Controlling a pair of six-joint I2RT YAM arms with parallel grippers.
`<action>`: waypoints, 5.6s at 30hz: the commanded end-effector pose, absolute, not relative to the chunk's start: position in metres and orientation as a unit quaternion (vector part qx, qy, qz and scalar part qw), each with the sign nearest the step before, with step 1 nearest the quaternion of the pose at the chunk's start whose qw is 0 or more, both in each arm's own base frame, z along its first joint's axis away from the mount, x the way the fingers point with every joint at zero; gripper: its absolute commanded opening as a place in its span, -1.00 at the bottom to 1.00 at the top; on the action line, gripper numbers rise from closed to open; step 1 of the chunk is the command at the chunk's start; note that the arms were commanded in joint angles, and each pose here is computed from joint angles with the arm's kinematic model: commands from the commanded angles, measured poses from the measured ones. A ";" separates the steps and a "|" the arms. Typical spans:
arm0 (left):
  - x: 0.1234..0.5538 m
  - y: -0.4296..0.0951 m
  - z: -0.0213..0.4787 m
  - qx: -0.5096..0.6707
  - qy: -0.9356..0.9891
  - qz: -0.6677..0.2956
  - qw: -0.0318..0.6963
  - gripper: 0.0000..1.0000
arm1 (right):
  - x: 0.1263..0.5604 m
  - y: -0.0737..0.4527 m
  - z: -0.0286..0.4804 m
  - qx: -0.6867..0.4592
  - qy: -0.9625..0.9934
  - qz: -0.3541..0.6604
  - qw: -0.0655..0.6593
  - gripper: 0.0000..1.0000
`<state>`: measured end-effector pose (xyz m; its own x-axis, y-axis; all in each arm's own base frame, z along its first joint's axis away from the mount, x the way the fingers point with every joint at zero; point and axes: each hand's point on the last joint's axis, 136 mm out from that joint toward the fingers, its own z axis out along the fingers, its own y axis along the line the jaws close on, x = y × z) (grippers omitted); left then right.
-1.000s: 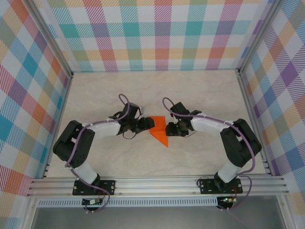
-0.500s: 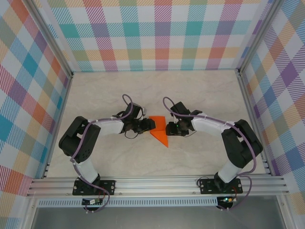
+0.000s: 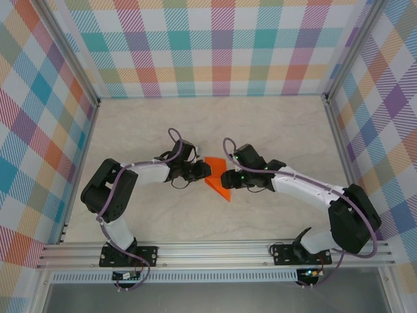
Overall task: Fold a paper plane with a square sheet of paper (fold left side to right side)
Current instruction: Fourth fold the wing at the center of the table.
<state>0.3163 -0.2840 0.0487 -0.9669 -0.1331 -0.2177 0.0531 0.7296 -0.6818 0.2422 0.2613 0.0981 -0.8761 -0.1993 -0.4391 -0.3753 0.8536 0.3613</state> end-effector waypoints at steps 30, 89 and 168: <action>0.326 -0.309 0.074 -0.044 0.907 -0.406 0.100 -0.53 | 0.260 0.287 0.036 -0.227 0.943 0.077 0.231 0.00; 0.299 -0.275 0.059 -0.119 0.892 -0.432 0.063 -0.15 | 0.244 0.284 0.017 -0.156 0.951 0.205 0.169 -0.69; 0.295 -0.303 0.016 -0.111 0.909 -0.402 0.024 -0.42 | 0.224 0.278 0.025 -0.149 0.963 0.208 0.089 -0.29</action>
<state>0.3032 -0.2990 0.0290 -0.9691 -0.2434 0.0405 -0.1911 0.6361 -0.7476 0.2269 0.2827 0.0210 -0.9480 -0.2192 -0.2306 -0.3001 0.8569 0.4191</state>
